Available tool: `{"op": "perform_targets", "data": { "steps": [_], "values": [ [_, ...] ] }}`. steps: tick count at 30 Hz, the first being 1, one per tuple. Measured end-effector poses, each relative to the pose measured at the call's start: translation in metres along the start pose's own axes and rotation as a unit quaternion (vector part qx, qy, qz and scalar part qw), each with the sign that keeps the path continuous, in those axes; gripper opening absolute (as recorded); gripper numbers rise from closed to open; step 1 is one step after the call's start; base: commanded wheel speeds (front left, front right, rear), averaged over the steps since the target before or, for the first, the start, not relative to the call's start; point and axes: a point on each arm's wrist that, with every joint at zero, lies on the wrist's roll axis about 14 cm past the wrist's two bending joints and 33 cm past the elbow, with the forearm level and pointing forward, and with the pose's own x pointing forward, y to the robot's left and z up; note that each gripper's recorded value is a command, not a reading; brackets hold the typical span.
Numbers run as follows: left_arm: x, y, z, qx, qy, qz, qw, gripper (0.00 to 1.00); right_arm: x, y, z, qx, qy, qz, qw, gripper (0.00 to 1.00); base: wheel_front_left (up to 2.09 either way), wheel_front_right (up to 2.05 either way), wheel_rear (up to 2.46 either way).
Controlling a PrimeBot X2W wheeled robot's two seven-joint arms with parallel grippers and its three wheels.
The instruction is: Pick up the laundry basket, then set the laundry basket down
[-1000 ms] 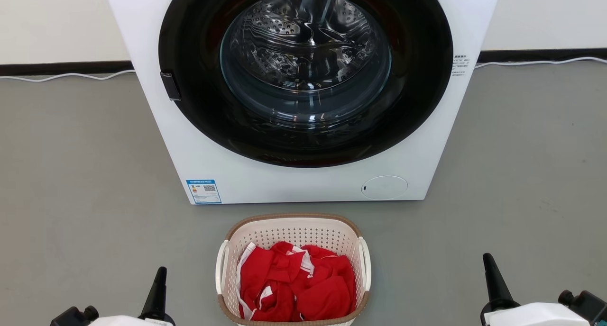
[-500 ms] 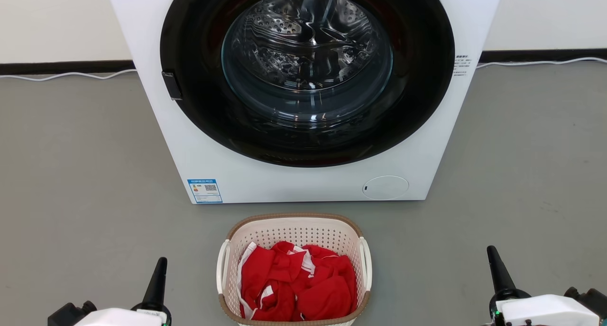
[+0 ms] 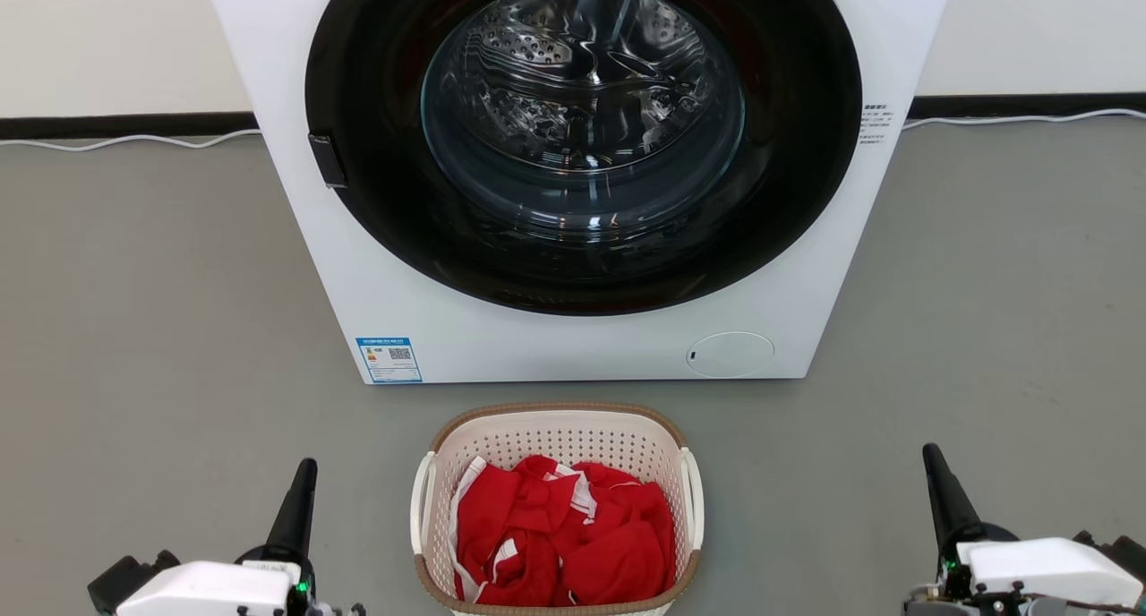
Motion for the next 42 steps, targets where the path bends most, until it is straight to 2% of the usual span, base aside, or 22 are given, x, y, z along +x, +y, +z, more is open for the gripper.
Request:
{"op": "perform_targets", "data": {
  "steps": [21,42],
  "values": [
    [0.006,-0.020,0.002,-0.106,0.006,-0.034,0.994,0.00,0.008,0.015,0.005,0.121,0.004,0.024,0.992,0.00,0.00,0.00,0.00],
    [0.006,-0.021,0.002,-0.109,0.005,-0.035,0.993,0.00,0.011,0.020,0.007,0.124,0.003,0.032,0.992,0.00,0.00,0.00,0.00]
  ]
}}
